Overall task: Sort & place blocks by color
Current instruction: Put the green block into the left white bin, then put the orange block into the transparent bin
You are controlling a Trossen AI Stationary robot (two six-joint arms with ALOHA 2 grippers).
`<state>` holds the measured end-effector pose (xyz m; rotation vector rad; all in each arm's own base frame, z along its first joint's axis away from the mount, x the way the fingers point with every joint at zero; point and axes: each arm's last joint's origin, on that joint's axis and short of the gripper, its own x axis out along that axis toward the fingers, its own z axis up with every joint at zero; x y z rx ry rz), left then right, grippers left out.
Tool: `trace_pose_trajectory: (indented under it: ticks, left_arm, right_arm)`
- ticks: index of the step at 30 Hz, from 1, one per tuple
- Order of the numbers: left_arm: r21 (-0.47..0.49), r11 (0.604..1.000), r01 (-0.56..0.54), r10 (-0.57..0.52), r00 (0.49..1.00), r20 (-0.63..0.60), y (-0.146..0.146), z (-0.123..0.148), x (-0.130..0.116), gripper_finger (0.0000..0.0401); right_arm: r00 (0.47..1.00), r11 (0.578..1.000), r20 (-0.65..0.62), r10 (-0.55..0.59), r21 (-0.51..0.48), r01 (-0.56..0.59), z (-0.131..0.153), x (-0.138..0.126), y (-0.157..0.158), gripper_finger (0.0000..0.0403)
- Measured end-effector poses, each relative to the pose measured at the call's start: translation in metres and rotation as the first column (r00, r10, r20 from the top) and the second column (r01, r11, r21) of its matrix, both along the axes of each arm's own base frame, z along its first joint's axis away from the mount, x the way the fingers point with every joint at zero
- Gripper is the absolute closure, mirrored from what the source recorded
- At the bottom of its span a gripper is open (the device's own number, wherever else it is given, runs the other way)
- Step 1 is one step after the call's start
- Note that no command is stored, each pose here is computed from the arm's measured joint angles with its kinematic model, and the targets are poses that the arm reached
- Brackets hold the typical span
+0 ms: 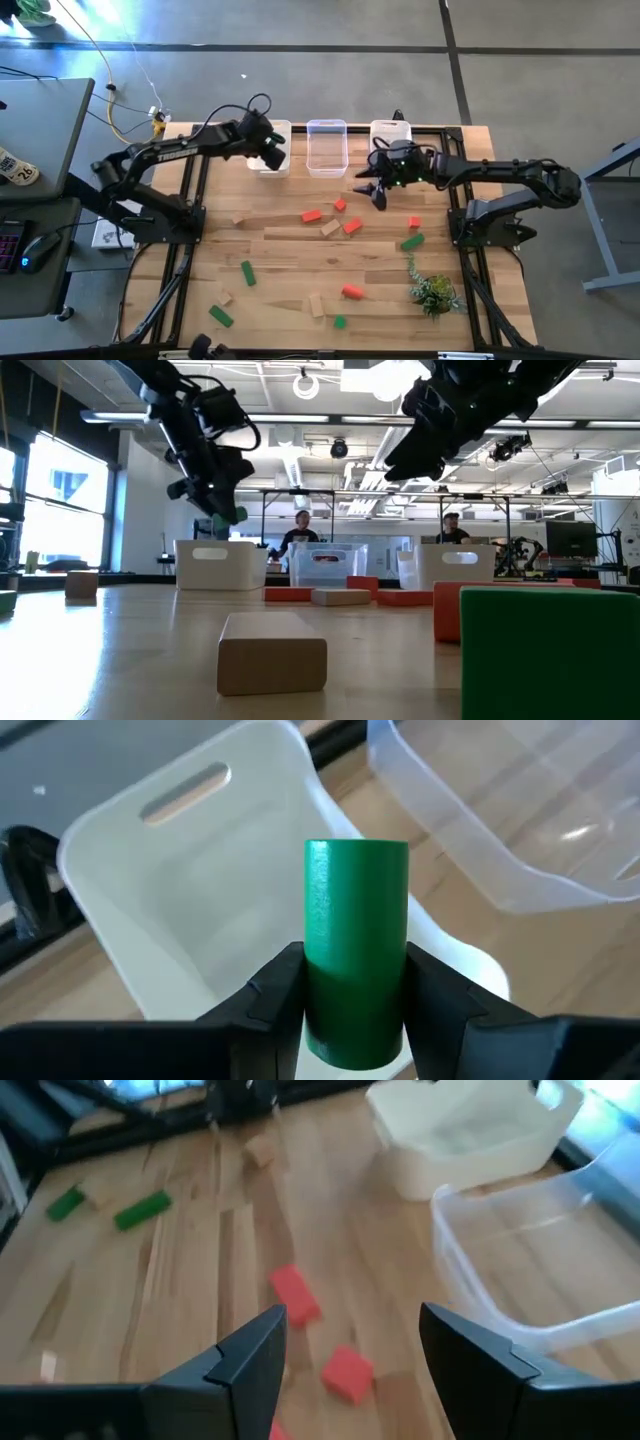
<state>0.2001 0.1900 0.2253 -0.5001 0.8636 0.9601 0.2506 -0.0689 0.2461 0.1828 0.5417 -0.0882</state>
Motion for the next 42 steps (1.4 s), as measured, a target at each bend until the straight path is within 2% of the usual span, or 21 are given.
trace_pose_trajectory:
  ticks: [7, 16, 22, 30, 35, 42]
  left_arm:
    - [-0.073, 0.997, -0.002, -0.002, 0.999, -0.051, 0.008, -0.020, 0.008, 0.0283]
    - [-0.162, 0.987, -0.015, 0.012, 1.000, -0.024, 0.010, -0.033, 0.013, 0.0266]
    - [-0.159, 0.987, -0.026, 0.021, 0.999, -0.030, 0.010, -0.034, 0.013, 0.0253]
    - [-0.141, 0.989, 0.042, -0.051, 0.997, -0.055, 0.012, -0.034, 0.012, 0.0222]
    - [-0.117, 0.990, 0.073, -0.080, 0.995, -0.058, 0.017, -0.023, 0.014, 0.0206]
    - [-0.092, 0.988, 0.122, -0.128, 0.990, -0.060, 0.023, 0.010, 0.022, 0.0206]
  right_arm:
    - [0.990, 0.990, -0.065, 0.122, -0.067, -0.126, -0.005, 0.001, 0.017, 0.0187]
    - [0.965, 0.947, -0.111, 0.238, -0.195, -0.255, -0.011, 0.007, 0.036, 0.0187]
    - [0.943, 0.928, -0.179, 0.280, -0.200, -0.313, -0.026, 0.015, 0.048, 0.0187]
    - [0.916, 0.917, -0.274, 0.293, -0.190, -0.351, -0.059, 0.034, 0.061, 0.0187]
    - [0.905, 0.920, -0.314, 0.287, -0.174, -0.351, -0.070, 0.037, 0.065, 0.0187]
    - [0.894, 0.917, -0.341, 0.290, -0.168, -0.362, -0.078, 0.039, 0.065, 0.0187]
